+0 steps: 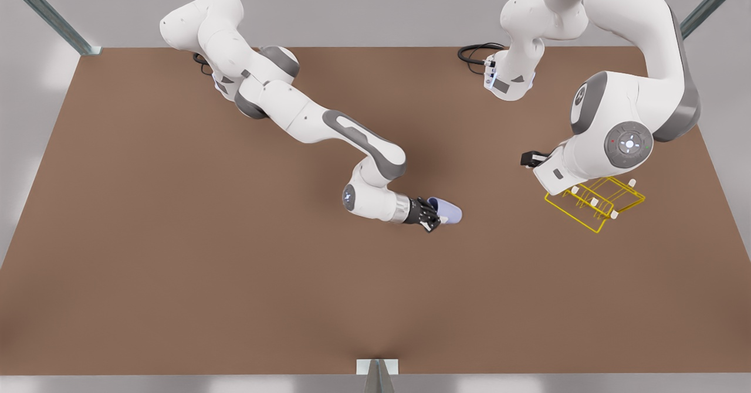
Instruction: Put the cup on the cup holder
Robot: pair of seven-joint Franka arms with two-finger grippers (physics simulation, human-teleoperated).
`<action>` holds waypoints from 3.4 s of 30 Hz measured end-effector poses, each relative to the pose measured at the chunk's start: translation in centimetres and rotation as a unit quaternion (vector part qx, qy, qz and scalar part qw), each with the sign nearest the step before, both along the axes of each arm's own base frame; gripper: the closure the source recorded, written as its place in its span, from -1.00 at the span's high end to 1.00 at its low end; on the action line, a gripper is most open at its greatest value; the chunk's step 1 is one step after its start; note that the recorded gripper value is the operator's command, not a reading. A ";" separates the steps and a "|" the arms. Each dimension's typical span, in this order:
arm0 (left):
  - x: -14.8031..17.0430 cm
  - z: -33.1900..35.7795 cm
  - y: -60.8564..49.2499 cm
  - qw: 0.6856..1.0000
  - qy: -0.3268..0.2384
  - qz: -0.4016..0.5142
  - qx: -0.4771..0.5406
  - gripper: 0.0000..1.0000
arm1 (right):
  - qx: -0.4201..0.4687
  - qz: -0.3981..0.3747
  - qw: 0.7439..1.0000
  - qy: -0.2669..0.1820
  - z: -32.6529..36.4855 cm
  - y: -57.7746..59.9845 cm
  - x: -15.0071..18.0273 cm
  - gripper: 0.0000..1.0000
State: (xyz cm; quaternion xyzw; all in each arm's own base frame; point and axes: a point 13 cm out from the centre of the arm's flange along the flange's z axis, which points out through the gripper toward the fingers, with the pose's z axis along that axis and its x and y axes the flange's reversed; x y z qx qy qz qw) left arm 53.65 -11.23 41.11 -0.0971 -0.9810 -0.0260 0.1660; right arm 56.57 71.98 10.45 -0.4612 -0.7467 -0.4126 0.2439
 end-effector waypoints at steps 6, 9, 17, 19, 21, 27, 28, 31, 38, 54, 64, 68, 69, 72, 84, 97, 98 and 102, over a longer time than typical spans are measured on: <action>0.0 -0.1 0.0 1.000 0.001 0.000 0.000 1.00 | -0.021 0.005 1.000 0.006 -1.4 -0.4 -0.6 1.00; 0.0 0.0 0.0 1.000 0.000 0.000 0.000 1.00 | -0.049 0.018 0.999 0.010 -3.2 -2.2 -1.0 1.00; -0.4 0.0 -1.8 1.000 0.001 -0.010 0.002 1.00 | -0.085 0.075 0.993 0.014 -1.4 -6.1 -0.7 1.00; -1.1 -0.5 -5.4 1.000 0.003 -0.021 0.008 1.00 | -0.110 0.092 0.990 0.007 -1.1 -9.0 0.1 1.00; -1.8 -1.8 -8.3 1.000 0.010 -0.022 0.018 1.00 | -0.141 0.103 0.985 -0.008 0.2 -13.4 2.9 1.00; -1.1 -12.4 -13.7 0.991 -0.007 0.119 0.063 1.00 | -0.292 0.116 0.949 0.010 3.5 -41.4 9.9 1.00; -1.3 -14.6 -15.4 0.986 -0.014 0.152 0.067 1.00 | -0.316 0.116 0.942 -0.003 7.1 -47.1 11.2 1.00; -4.3 -19.5 -17.6 0.964 -0.049 0.251 0.073 1.00 | -0.379 0.159 0.905 -0.109 24.8 -56.4 11.0 1.00; -2.1 -23.9 -18.9 0.842 -0.079 0.533 0.021 1.00 | -0.450 0.259 0.849 -0.093 29.8 -69.9 4.8 1.00; -2.5 -30.0 -20.5 0.650 -0.049 0.750 0.112 1.00 | -0.413 0.396 0.802 -0.168 29.6 -69.6 5.8 1.00; -4.0 -32.2 -21.4 0.600 -0.044 0.785 0.147 1.00 | -0.402 0.439 0.777 -0.204 30.0 -69.7 6.6 1.00; -3.8 -32.9 -21.3 0.586 -0.044 0.795 0.148 1.00 | -0.398 0.451 0.770 -0.211 30.0 -69.8 6.7 1.00; -3.7 -33.0 -21.3 0.583 -0.045 0.797 0.148 1.00 | -0.397 0.454 0.769 -0.212 30.0 -69.9 6.7 1.00; -3.8 -33.6 -21.3 0.575 -0.044 0.803 0.151 1.00 | -0.396 0.461 0.764 -0.216 29.9 -70.0 6.7 1.00; -5.4 -36.6 -22.5 0.567 -0.040 0.806 0.167 1.00 | -0.392 0.479 0.751 -0.229 30.1 -70.2 6.8 1.00; 1.5 -28.4 -25.0 0.573 -0.052 0.807 0.133 0.19 | -0.401 0.486 0.739 -0.239 30.5 -69.7 4.5 1.00; 2.8 -27.0 -23.3 0.576 -0.089 0.799 0.145 0.19 | -0.401 0.485 0.739 -0.240 30.5 -69.7 4.6 1.00; 3.4 -24.0 -12.5 0.545 -0.332 0.722 0.268 0.19 | -0.402 0.483 0.739 -0.242 30.4 -69.8 4.8 1.00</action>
